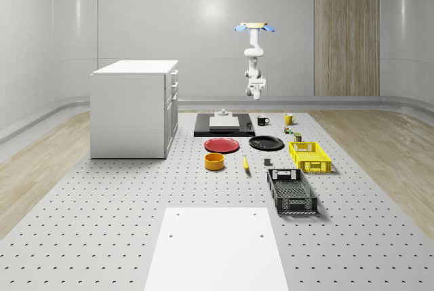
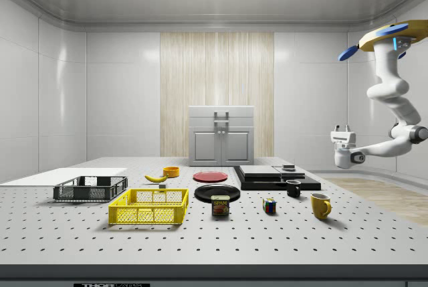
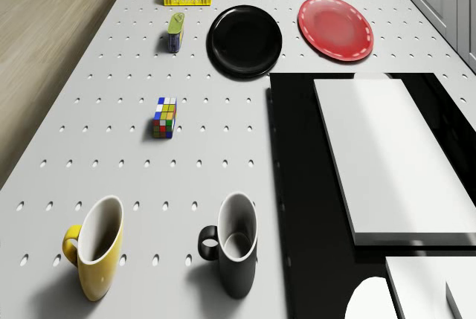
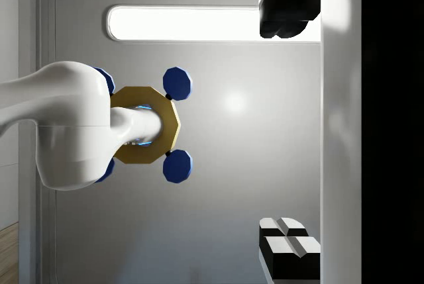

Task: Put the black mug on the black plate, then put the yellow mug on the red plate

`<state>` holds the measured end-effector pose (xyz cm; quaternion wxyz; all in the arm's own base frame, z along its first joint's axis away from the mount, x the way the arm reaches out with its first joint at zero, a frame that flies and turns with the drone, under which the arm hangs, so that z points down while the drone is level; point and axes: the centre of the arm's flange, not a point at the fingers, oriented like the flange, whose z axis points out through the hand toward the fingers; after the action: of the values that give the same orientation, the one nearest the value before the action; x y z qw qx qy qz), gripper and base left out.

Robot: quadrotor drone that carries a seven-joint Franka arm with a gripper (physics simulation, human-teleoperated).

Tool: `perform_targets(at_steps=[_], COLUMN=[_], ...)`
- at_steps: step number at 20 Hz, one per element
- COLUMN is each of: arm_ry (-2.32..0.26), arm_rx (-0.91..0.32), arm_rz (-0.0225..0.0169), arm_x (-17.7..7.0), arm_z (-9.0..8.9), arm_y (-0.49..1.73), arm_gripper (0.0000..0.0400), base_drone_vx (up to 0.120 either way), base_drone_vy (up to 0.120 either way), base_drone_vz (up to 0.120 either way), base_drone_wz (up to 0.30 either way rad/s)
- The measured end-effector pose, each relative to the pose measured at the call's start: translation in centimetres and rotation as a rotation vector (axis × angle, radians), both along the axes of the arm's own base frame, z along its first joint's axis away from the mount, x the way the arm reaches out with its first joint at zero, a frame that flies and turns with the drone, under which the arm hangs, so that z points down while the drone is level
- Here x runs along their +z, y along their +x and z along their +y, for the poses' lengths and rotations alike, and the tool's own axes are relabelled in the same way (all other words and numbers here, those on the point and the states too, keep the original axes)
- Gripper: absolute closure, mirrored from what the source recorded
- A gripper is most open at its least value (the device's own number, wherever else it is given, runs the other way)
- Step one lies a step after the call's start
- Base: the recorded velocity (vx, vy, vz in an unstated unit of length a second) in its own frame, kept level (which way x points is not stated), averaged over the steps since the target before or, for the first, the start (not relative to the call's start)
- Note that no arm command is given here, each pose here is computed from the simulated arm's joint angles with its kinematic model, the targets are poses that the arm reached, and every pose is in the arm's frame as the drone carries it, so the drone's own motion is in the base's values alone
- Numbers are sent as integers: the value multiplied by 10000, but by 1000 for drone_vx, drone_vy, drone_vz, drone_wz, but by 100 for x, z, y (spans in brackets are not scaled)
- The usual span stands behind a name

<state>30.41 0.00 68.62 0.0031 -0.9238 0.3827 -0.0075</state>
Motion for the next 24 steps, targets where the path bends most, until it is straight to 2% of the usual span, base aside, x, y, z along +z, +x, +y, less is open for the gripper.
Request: perform_targets(at_steps=[10,14,24], arm_ry=[-3,-7,-43], arm_rx=[0,0,-1], arm_rz=[-77,-107,-183], arm_x=[47,50,52], arm_z=[0,1,4], arm_y=[-2,-5,-12], arm_gripper=[0,0,0], base_drone_vx=[120,100,108], base_drone_vy=[0,-80,0], base_drone_vz=[0,0,0], base_drone_wz=[0,0,0])
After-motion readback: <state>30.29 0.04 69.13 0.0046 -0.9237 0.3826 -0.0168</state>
